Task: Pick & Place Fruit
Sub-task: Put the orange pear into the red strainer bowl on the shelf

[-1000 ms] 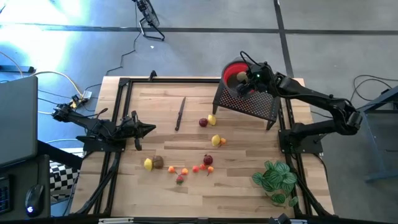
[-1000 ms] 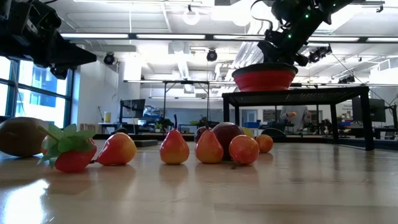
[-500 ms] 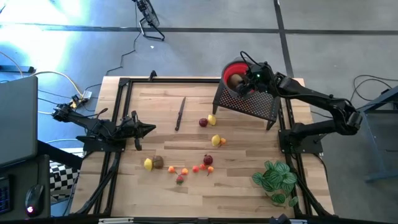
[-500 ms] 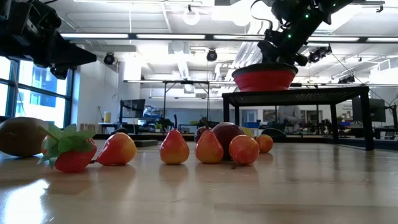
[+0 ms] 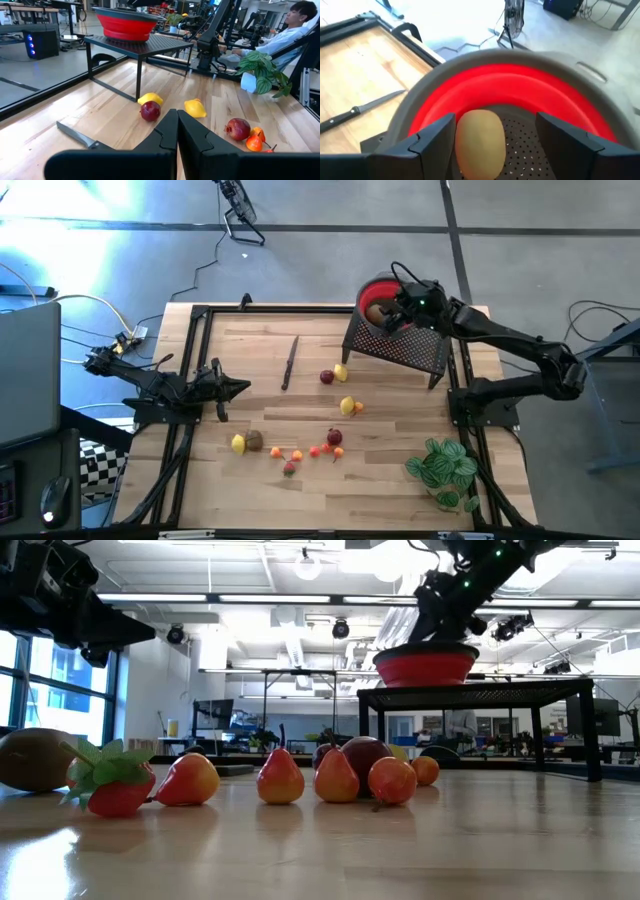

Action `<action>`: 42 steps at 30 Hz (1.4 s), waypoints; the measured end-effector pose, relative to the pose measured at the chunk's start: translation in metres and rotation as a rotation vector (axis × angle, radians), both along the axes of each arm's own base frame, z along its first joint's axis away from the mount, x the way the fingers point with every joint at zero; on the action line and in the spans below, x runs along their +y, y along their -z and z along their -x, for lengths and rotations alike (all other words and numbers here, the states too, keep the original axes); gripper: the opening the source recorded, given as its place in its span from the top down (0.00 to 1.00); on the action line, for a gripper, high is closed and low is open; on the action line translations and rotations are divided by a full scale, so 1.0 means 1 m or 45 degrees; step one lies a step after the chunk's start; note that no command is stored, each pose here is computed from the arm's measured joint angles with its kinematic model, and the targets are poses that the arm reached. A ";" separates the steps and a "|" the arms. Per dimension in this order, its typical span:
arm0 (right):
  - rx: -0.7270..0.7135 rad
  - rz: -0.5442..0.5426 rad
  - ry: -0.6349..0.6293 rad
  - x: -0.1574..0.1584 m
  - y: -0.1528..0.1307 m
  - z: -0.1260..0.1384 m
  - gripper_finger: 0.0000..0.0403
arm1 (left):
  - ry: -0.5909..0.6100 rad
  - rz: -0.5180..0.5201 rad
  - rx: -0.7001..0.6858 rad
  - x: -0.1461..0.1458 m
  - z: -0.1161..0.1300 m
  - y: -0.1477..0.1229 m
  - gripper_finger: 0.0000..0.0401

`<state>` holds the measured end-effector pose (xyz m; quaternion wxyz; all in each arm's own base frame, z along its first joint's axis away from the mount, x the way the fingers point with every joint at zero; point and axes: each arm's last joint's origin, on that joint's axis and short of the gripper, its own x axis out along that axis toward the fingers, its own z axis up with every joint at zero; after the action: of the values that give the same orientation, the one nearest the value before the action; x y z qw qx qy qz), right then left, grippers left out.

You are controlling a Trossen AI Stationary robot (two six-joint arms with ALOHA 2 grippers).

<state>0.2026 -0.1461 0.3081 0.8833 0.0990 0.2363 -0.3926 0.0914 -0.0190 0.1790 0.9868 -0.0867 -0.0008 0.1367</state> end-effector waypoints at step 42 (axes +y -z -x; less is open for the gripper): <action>-0.360 -0.333 -1.055 0.145 -0.040 0.000 0.34 | 0.000 -0.007 0.017 0.000 0.000 0.001 1.00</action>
<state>0.2027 -0.0012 0.3486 0.9695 0.1595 0.1807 0.0442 0.0912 -0.0189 0.1781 0.9871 -0.0830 0.0055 0.1371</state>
